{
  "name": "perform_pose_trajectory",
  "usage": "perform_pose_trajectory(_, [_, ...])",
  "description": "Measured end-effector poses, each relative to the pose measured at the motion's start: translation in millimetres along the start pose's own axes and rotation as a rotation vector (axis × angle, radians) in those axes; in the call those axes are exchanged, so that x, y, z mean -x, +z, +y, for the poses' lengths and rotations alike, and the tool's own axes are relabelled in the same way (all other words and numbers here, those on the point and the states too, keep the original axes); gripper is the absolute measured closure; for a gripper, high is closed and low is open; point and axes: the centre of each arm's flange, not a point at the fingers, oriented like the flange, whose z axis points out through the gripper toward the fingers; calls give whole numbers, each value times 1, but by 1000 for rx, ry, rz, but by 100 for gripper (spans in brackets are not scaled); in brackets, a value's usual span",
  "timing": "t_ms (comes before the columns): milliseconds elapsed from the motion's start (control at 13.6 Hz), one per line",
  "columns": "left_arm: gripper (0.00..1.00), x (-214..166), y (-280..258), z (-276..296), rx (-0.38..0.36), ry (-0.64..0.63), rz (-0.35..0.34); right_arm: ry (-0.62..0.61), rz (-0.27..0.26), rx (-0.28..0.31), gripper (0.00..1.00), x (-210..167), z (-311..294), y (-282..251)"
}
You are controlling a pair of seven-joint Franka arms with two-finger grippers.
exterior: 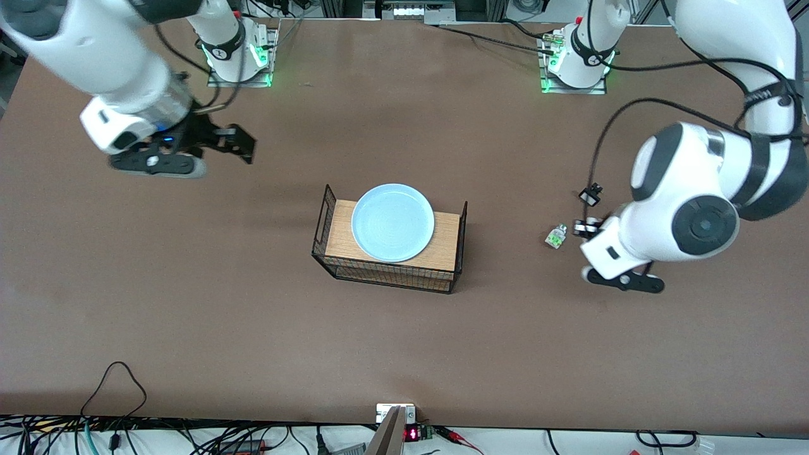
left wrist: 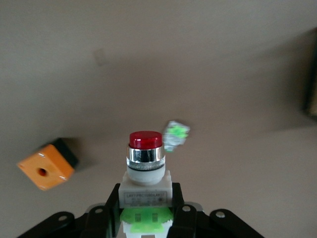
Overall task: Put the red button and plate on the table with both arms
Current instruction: 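Carry the button toward the orange box while the right gripper reaches the plate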
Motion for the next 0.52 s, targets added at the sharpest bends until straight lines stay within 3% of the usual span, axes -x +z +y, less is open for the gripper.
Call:
perform_pose_trajectory(221, [59,-4,51,-34,-29,100,-26,161,30,-31,0,11,-60,24])
perform_pose_trajectory(368, [59,-7,96,-56,-21,150,9,277,32,-89,0,14,-91,41])
perform_pose_trajectory(516, [59,-4,143,-79,-4,176,44,368,32,-110,0,18,-114,57])
